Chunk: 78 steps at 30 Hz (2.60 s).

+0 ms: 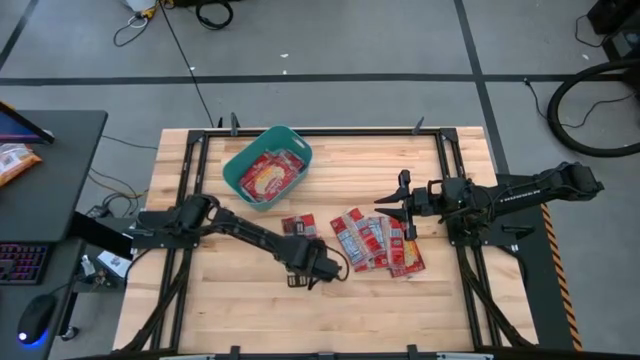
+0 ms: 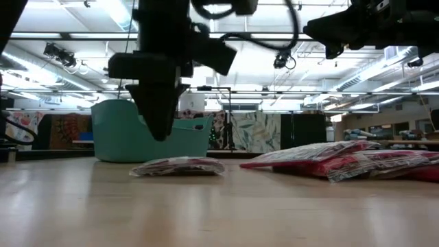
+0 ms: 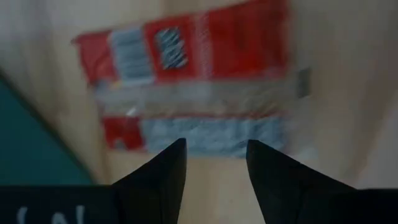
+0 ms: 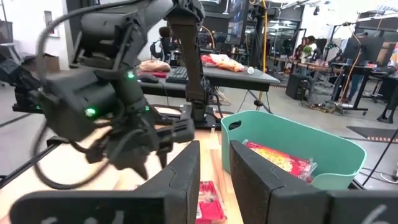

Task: Sort popcorn bags into baskets
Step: Put the red popcorn bag into the blue bin

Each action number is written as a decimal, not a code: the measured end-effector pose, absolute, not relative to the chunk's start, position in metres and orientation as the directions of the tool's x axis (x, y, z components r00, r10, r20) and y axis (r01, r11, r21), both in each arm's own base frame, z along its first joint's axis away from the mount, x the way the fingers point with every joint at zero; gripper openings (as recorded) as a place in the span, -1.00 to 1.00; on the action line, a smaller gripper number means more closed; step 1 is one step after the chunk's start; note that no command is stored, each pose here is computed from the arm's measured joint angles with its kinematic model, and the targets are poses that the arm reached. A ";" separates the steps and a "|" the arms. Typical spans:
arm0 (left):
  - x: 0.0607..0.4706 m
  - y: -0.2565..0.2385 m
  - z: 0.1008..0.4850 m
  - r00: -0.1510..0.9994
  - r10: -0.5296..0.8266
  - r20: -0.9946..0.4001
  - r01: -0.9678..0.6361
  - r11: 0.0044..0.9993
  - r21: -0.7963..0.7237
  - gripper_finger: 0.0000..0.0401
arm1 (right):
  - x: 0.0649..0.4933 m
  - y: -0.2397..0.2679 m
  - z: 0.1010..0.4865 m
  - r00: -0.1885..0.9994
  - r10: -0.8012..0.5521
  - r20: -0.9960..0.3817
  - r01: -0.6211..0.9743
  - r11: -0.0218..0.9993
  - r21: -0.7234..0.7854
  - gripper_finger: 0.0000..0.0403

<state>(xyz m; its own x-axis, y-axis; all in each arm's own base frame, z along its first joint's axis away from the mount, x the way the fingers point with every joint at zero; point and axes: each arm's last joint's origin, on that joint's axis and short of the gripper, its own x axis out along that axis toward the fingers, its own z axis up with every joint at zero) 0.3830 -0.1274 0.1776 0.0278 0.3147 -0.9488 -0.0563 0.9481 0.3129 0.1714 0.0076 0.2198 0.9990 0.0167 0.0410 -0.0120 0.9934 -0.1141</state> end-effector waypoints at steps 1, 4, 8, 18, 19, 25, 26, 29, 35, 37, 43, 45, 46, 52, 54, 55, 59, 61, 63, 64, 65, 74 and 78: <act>0.384 -0.131 0.177 0.055 0.306 -0.951 -0.056 0.951 0.303 -0.15 | 0.171 0.008 0.220 0.999 0.017 0.040 -0.012 0.993 -0.114 -0.55; 0.391 -0.144 0.172 0.177 0.285 -0.942 -0.067 0.958 0.278 -0.12 | 0.171 0.008 0.220 0.999 0.017 0.040 -0.012 0.993 -0.119 -0.55; 0.395 -0.157 0.169 0.289 0.276 -0.917 -0.077 0.961 0.265 -0.03 | 0.171 0.008 0.220 0.999 0.017 0.040 -0.012 0.993 -0.120 -0.55; 0.379 -0.152 0.139 0.256 0.381 -0.888 -0.049 0.923 0.382 0.27 | 0.171 0.008 0.220 0.999 0.017 0.045 -0.011 0.993 -0.121 -0.55; 0.378 -0.151 0.137 0.253 0.389 -0.886 -0.048 0.919 0.391 0.27 | 0.171 0.008 0.220 0.999 0.017 0.045 -0.011 0.993 -0.121 -0.55; 0.374 -0.150 0.135 0.240 0.394 -0.887 -0.040 0.917 0.397 -0.03 | 0.171 0.008 0.220 0.999 0.017 0.046 -0.011 0.993 -0.121 -0.55; 0.374 -0.150 0.134 0.237 0.394 -0.888 -0.039 0.917 0.397 -0.13 | 0.171 0.008 0.220 0.999 0.017 0.046 -0.011 0.993 -0.121 -0.55; 0.374 -0.150 0.133 0.232 0.395 -0.889 -0.038 0.917 0.397 -0.47 | 0.171 0.008 0.220 0.999 0.017 0.046 -0.011 0.993 -0.121 -0.55; 0.376 -0.147 0.140 0.200 0.377 -0.904 -0.054 0.926 0.374 -0.94 | 0.171 0.008 0.220 0.999 0.017 0.046 -0.011 0.993 -0.121 -0.55; 0.380 -0.145 0.153 0.176 0.375 -0.910 -0.052 0.927 0.372 -0.94 | 0.171 0.008 0.220 0.999 0.017 0.046 -0.011 0.993 -0.121 -0.55; 0.384 -0.130 0.225 0.145 0.387 -0.911 -0.014 0.921 0.389 -0.94 | 0.171 0.008 0.220 0.999 0.017 0.047 -0.011 0.993 -0.114 -0.55; 0.379 -0.118 0.250 0.140 0.393 -0.909 -0.002 0.918 0.396 -0.94 | 0.171 0.008 0.220 0.999 0.017 0.047 -0.011 0.993 -0.114 -0.55; 0.375 -0.111 0.263 0.137 0.397 -0.907 -0.005 0.916 0.401 -0.94 | 0.171 0.008 0.220 0.999 0.017 0.047 -0.012 0.993 -0.114 -0.55; 0.346 -0.068 0.328 0.219 0.391 -0.894 -0.063 0.920 0.387 -0.95 | 0.171 0.008 0.220 0.999 0.017 0.046 -0.012 0.993 -0.114 -0.55; 0.335 -0.055 0.346 0.255 0.389 -0.885 -0.082 0.921 0.381 -0.95 | 0.171 0.008 0.220 0.999 0.018 0.047 -0.013 0.993 -0.114 -0.55; 0.329 -0.048 0.354 0.265 0.390 -0.882 -0.092 0.921 0.379 -0.95 | 0.171 0.008 0.220 0.999 0.017 0.046 -0.012 0.993 -0.114 -0.55; 0.306 -0.022 0.370 0.203 0.443 -0.873 -0.094 0.896 0.433 -0.95 | 0.171 0.008 0.220 0.999 0.018 0.046 -0.012 0.993 -0.114 -0.55; 0.300 -0.012 0.368 0.165 0.454 -0.876 -0.074 0.891 0.448 -0.95 | 0.171 0.008 0.220 0.999 0.018 0.046 -0.012 0.993 -0.114 -0.55; 0.293 -0.004 0.360 0.136 0.440 -0.888 0.008 0.895 0.445 -0.95 | 0.171 0.008 0.220 0.999 0.018 0.047 -0.012 0.993 -0.114 -0.55; 0.289 -0.001 0.355 0.105 0.442 -0.891 0.061 0.891 0.450 -0.95 | 0.171 0.008 0.220 0.999 0.018 0.046 -0.012 0.993 -0.114 -0.55; 0.285 0.003 0.349 0.071 0.442 -0.894 0.109 0.888 0.447 -0.95 | 0.171 0.008 0.220 0.999 0.018 0.047 -0.012 0.993 -0.114 -0.55; 0.271 0.021 0.288 -0.094 0.349 -0.932 0.486 0.833 0.263 -0.95 | 0.171 0.008 0.220 0.999 0.018 0.047 -0.012 0.993 -0.119 -0.55; 0.275 0.030 0.277 -0.064 0.368 -0.928 0.600 0.757 0.259 -0.95 | 0.171 0.008 0.220 0.999 0.018 0.047 -0.012 0.993 -0.121 -0.55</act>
<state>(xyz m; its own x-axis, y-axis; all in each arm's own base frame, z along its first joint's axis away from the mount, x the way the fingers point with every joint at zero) 0.2747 0.0299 0.2772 -0.0641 0.3682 -0.9275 0.6001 0.7568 0.2590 0.1714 0.0077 0.2204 0.9987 0.0179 0.0475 -0.0120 0.9926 -0.1210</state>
